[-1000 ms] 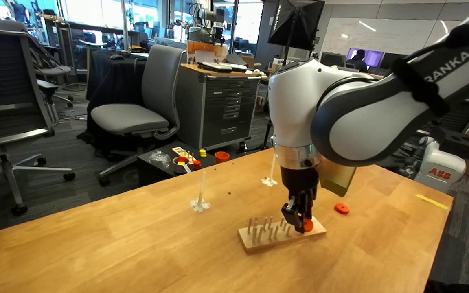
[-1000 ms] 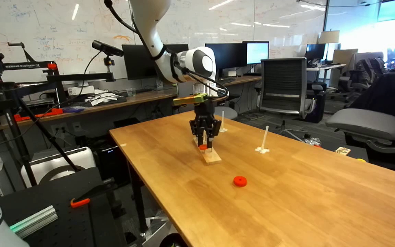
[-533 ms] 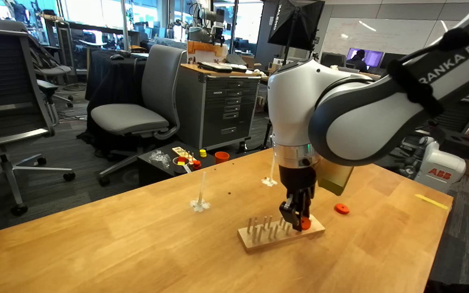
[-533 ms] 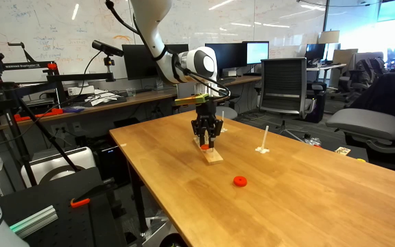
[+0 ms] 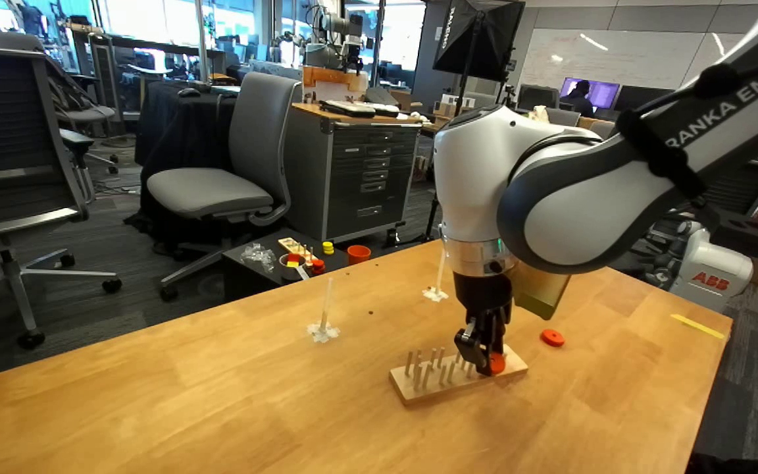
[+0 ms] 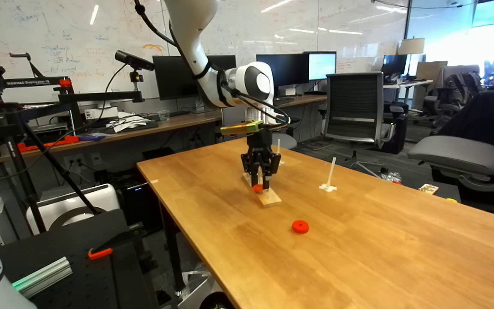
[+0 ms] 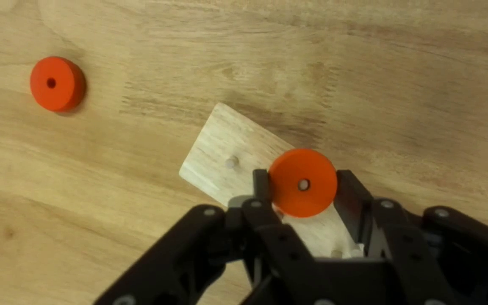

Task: Get one of the orange objects on the table and place it on the wooden object

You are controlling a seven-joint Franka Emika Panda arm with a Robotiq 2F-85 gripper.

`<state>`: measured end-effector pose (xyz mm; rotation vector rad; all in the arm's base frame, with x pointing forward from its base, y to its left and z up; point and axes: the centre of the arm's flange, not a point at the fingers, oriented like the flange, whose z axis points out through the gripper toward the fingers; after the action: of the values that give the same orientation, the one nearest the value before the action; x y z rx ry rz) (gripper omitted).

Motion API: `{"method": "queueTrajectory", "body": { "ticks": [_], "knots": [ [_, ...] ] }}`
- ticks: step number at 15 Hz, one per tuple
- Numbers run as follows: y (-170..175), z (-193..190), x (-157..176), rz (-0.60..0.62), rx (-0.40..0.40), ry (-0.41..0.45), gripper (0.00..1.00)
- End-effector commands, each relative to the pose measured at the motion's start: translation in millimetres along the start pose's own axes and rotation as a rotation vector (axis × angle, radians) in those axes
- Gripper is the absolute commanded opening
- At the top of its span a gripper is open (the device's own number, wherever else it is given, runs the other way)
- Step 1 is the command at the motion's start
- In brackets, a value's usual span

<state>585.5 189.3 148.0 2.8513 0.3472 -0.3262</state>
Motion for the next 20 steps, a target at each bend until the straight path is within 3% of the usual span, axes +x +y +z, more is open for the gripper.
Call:
{"method": "queueTrajectory", "body": {
  "ticks": [1, 2, 6, 14, 20],
  "knots": [
    [2, -1, 4, 0.01, -0.013, 0.01, 0.7],
    [2, -1, 4, 0.009, -0.014, 0.011, 0.72],
    [7, -18, 5, 0.006, -0.031, 0.032, 0.99],
    [33, -117, 25, -0.004, -0.103, 0.191, 1.0],
    [48, -185, 27, -0.011, -0.09, 0.271, 1.0]
  ]
}}
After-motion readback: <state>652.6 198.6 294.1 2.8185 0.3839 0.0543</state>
